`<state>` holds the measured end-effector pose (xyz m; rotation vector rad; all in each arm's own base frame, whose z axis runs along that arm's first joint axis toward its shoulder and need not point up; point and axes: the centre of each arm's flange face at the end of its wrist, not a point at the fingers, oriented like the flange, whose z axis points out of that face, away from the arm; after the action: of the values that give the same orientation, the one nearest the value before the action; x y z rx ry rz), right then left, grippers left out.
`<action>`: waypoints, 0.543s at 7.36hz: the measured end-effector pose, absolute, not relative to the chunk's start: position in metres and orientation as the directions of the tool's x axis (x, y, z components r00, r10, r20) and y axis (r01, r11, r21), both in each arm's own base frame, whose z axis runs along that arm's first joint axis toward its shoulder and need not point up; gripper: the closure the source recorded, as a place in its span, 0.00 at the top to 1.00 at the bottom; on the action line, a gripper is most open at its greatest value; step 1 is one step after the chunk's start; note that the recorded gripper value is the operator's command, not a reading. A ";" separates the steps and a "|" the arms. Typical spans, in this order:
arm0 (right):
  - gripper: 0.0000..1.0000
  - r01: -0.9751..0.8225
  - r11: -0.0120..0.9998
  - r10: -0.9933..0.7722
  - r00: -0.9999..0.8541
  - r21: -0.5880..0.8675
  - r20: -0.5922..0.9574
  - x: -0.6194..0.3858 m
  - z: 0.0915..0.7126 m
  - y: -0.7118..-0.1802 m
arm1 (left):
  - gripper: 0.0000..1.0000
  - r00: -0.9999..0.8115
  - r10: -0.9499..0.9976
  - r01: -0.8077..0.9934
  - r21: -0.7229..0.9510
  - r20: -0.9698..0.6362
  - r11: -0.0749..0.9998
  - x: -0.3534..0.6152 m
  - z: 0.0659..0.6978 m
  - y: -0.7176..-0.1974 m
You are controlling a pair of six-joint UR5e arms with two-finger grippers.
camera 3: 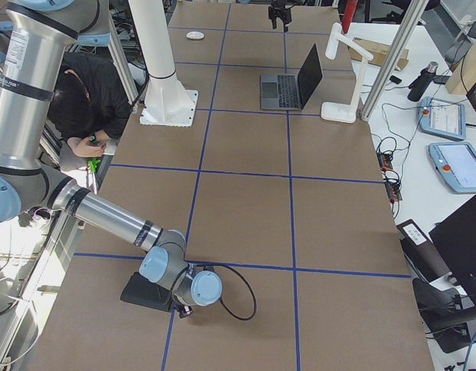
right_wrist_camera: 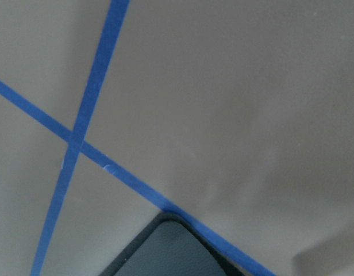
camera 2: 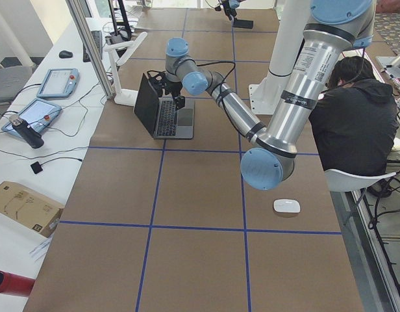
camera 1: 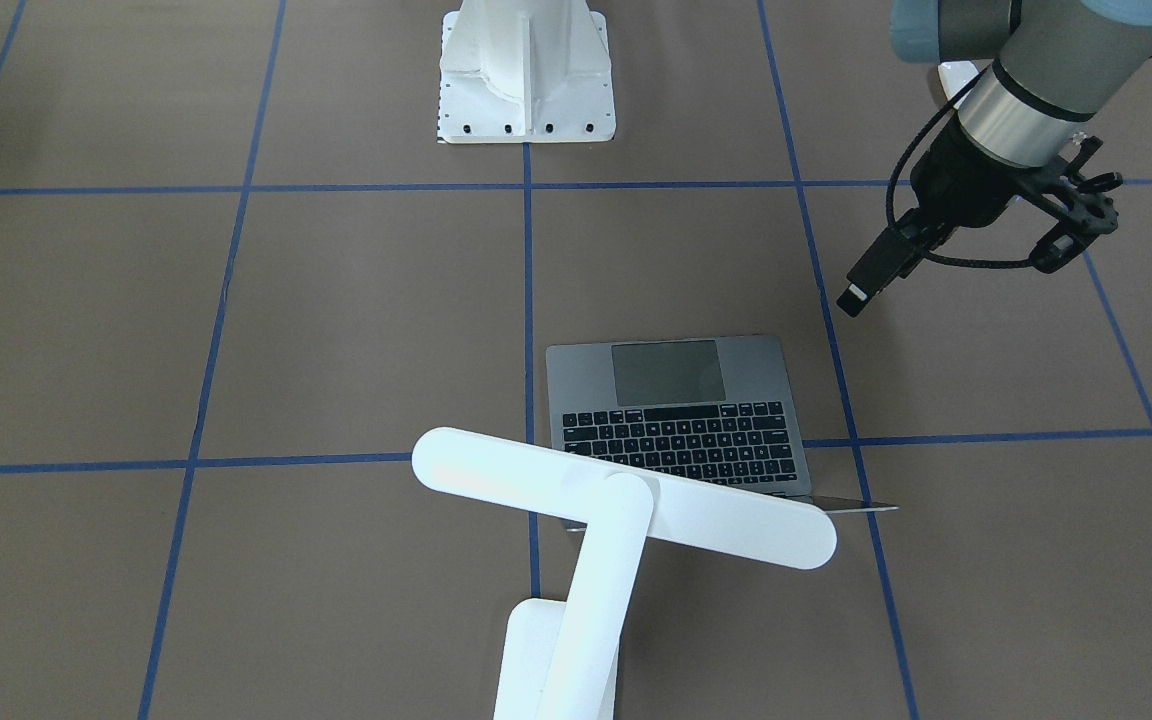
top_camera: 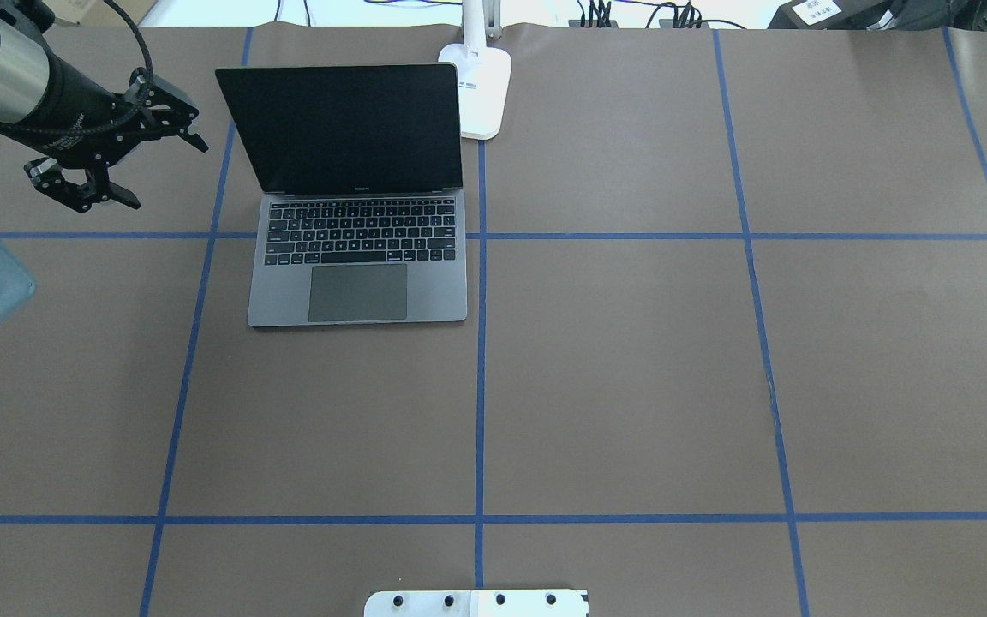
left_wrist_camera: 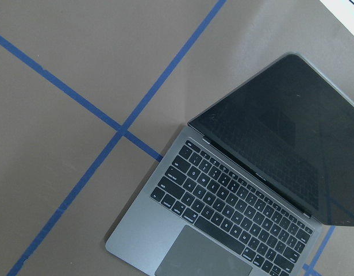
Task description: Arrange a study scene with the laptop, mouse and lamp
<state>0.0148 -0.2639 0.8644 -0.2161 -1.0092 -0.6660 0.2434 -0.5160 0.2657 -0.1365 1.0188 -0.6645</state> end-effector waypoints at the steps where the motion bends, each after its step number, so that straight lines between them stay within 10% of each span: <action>1: 0.99 0.608 0.784 -0.410 0.357 0.124 0.839 0.015 0.865 -0.262 | 1.00 0.348 -0.572 0.449 -0.403 -0.743 0.797 0.244 0.266 -0.516; 4: 0.99 0.607 0.786 -0.402 0.357 0.118 0.843 0.016 0.867 -0.259 | 1.00 0.349 -0.572 0.450 -0.403 -0.742 0.797 0.243 0.267 -0.516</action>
<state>0.0160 -0.2586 0.8666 -0.2290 -1.0138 -0.6587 0.2433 -0.5159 0.2666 -0.1366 1.0173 -0.6648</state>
